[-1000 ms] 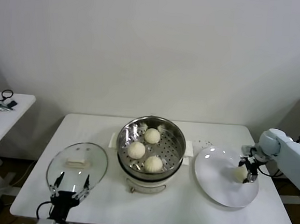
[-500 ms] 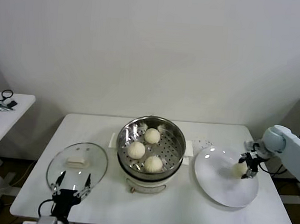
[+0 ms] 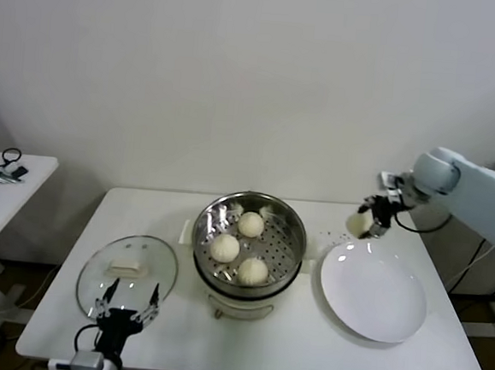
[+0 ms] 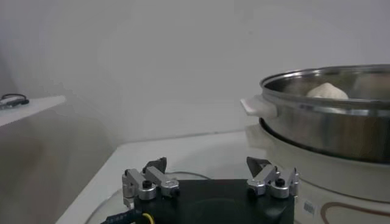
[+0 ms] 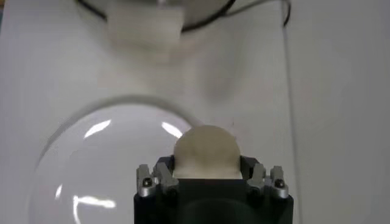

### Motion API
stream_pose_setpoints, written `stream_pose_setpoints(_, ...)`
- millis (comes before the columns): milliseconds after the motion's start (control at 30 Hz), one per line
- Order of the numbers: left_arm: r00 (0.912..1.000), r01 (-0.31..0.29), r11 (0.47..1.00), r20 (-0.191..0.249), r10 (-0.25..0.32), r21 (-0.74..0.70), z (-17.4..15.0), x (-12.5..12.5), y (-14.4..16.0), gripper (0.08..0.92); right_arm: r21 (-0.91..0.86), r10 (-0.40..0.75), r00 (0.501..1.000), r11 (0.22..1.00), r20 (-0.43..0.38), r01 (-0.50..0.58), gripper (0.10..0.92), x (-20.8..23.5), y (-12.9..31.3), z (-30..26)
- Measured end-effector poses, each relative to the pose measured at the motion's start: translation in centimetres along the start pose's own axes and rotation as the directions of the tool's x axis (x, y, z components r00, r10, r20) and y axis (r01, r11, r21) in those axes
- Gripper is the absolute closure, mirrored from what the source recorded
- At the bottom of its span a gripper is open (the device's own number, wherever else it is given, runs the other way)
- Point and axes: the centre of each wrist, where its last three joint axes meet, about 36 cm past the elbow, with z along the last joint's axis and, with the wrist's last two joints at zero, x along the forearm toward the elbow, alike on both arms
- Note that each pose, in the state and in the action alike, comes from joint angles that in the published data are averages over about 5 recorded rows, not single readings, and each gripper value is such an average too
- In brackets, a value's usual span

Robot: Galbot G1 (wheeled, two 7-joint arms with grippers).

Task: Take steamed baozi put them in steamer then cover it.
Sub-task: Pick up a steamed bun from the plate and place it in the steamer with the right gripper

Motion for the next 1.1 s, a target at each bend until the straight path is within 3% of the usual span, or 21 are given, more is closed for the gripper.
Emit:
stream_pose_setpoints(233, 0.9999, -0.013, 1.000, 0.003, 0.013, 0.002, 0.1, 0.0, -0.1, 0.177, 0.030, 0.010, 0.997, 0.999, 0.082, -0.012, 0.335, 1.9, -1.2, -7.8)
stream_pose_setpoints(433, 0.9998, -0.018, 1.000, 0.012, 0.018, 0.005, -0.1, -0.1, 0.0, 0.177, 0.051, -0.024, 0.994, 0.999, 0.102, 0.019, 0.331, 1.2, -0.6, -13.0)
stream_pose_setpoints(700, 0.9997, -0.020, 1.000, 0.012, 0.019, 0.009, 0.0, -0.1, 0.3, 0.177, 0.074, -0.091, 0.995, 0.994, 0.053, 0.087, 0.327, -2.0, 1.3, -16.5)
stream_pose_setpoints(1100, 0.9996, -0.028, 1.000, 0.007, 0.028, 0.005, 0.3, -0.3, 0.8, 0.177, 0.078, -0.156, 0.987, 0.984, -0.034, 0.158, 0.327, -7.4, 3.1, -17.5)
